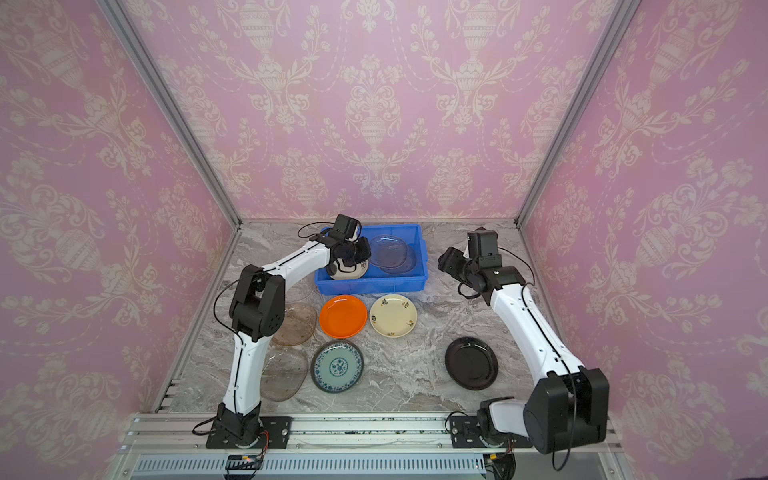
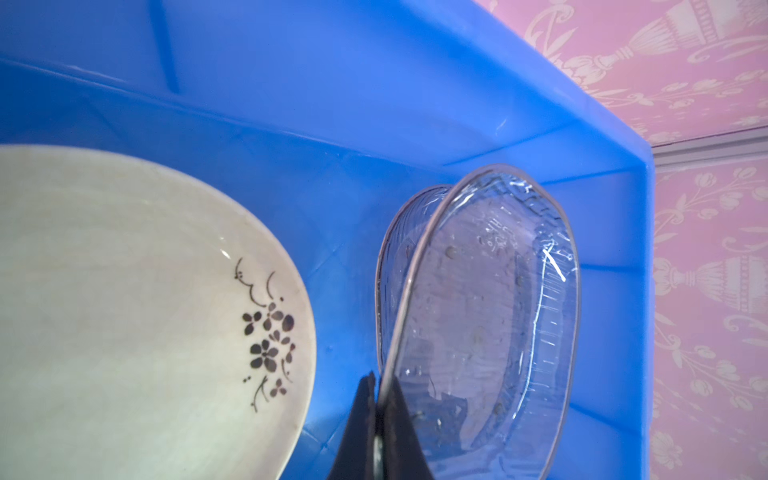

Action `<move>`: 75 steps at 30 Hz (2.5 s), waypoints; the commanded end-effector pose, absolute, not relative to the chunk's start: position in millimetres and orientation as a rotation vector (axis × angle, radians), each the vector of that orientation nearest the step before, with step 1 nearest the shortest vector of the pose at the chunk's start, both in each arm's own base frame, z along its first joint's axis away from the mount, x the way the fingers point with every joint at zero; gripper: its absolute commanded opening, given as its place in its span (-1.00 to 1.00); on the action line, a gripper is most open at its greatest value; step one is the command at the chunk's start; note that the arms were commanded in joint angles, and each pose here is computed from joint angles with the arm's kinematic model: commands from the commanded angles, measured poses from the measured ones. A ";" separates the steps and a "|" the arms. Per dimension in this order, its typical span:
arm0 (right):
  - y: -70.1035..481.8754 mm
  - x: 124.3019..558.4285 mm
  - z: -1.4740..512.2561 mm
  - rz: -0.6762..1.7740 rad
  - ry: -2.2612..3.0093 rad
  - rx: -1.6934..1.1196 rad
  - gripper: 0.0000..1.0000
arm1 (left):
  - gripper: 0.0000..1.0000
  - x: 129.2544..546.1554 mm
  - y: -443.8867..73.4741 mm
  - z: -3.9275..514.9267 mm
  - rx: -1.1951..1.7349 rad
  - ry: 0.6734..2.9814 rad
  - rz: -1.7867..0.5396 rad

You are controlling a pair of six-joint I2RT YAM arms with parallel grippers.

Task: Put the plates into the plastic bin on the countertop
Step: 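Lower the clear ribbed plate into the bin with the left gripper and open it, then withdraw the left gripper from the bin and reach toward the black plate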

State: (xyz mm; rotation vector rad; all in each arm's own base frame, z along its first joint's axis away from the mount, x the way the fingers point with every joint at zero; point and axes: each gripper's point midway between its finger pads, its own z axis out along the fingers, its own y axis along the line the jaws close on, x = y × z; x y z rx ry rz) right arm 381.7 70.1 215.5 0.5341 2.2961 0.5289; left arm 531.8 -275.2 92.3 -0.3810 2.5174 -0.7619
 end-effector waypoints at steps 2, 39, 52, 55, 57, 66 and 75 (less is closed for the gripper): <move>75.1 376.2 211.2 0.581 2.302 0.548 0.40 | -1.00 555.0 -277.8 94.4 -0.496 2.440 -0.785; 59.1 361.4 209.7 0.531 2.303 0.525 0.42 | 0.07 557.8 -316.7 129.2 -0.302 2.420 -0.754; 34.0 347.7 201.3 0.513 2.273 0.584 0.40 | 0.31 485.3 -349.5 232.0 0.178 2.284 -0.651; 29.2 344.0 191.8 0.564 2.268 0.658 0.40 | 0.40 453.2 -377.7 232.6 0.315 2.299 -0.789; 24.9 341.6 188.5 0.602 2.255 0.695 0.40 | 0.43 431.1 -396.1 229.5 0.392 2.307 -0.892; 2.0 319.3 189.8 0.593 2.197 0.786 0.37 | 0.34 332.1 -445.6 189.9 0.775 2.415 -1.077; -5.8 319.8 183.4 0.644 2.160 0.849 0.36 | 0.07 282.3 -458.6 125.7 1.089 2.600 -1.053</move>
